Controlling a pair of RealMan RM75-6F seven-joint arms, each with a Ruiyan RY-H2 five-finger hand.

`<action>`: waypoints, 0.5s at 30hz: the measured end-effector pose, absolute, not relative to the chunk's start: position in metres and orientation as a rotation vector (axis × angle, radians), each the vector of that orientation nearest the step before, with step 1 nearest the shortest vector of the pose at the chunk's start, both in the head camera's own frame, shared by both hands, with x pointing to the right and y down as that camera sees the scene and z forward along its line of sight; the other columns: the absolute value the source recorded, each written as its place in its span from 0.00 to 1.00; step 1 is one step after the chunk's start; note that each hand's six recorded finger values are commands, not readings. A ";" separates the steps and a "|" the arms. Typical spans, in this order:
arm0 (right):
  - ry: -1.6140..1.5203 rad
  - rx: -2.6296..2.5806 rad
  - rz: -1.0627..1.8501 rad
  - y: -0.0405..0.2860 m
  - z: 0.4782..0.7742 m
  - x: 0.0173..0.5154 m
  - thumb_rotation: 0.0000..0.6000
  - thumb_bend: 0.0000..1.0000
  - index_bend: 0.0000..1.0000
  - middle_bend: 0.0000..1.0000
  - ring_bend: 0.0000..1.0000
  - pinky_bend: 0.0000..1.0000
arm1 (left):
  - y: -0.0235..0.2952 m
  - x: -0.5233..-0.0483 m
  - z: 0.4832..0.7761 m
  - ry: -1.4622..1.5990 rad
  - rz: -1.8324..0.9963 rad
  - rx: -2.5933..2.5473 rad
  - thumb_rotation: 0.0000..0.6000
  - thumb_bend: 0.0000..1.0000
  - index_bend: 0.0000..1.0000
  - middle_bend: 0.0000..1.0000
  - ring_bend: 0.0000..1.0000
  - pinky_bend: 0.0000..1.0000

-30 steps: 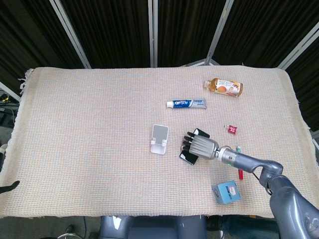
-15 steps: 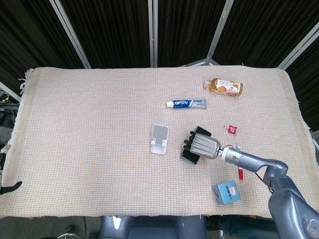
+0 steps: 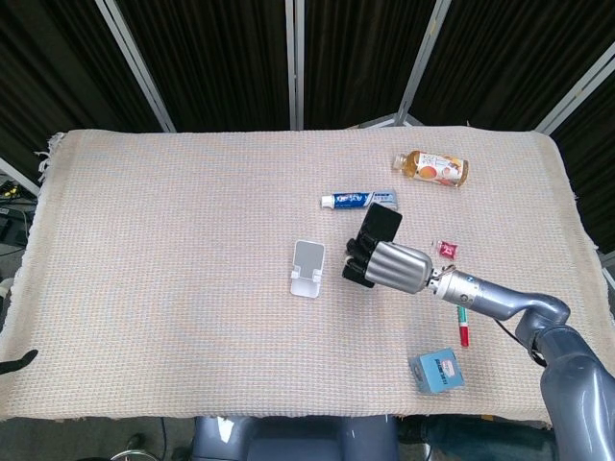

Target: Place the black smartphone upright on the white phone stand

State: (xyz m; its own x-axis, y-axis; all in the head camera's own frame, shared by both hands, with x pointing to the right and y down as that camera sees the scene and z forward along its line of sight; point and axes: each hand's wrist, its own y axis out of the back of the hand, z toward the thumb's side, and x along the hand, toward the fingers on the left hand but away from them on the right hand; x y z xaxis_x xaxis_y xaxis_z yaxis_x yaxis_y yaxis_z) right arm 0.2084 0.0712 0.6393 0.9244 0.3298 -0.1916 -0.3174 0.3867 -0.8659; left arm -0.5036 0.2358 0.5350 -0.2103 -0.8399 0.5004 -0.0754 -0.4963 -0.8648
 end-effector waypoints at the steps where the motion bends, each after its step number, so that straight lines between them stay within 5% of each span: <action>1: -0.018 -1.057 0.400 0.069 0.635 0.202 1.00 0.22 0.54 0.55 0.49 0.35 | 0.236 -0.504 0.535 1.096 -1.763 -1.490 1.00 0.00 0.00 0.00 0.00 0.00; 15: 0.096 -0.591 0.400 0.072 0.632 0.110 1.00 0.22 0.52 0.54 0.47 0.28 | 0.233 -0.518 0.543 1.095 -1.809 -1.473 1.00 0.00 0.00 0.00 0.00 0.00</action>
State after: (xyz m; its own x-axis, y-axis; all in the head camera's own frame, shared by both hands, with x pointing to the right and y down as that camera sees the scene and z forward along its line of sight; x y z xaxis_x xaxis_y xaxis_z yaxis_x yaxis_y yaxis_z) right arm 0.1099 0.0716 0.6316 0.9192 0.3388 -0.2006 -0.3929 0.7562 -0.5233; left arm -0.5184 0.2330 0.5434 -0.2423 -0.8238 0.5126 -0.0725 -0.5114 -0.8563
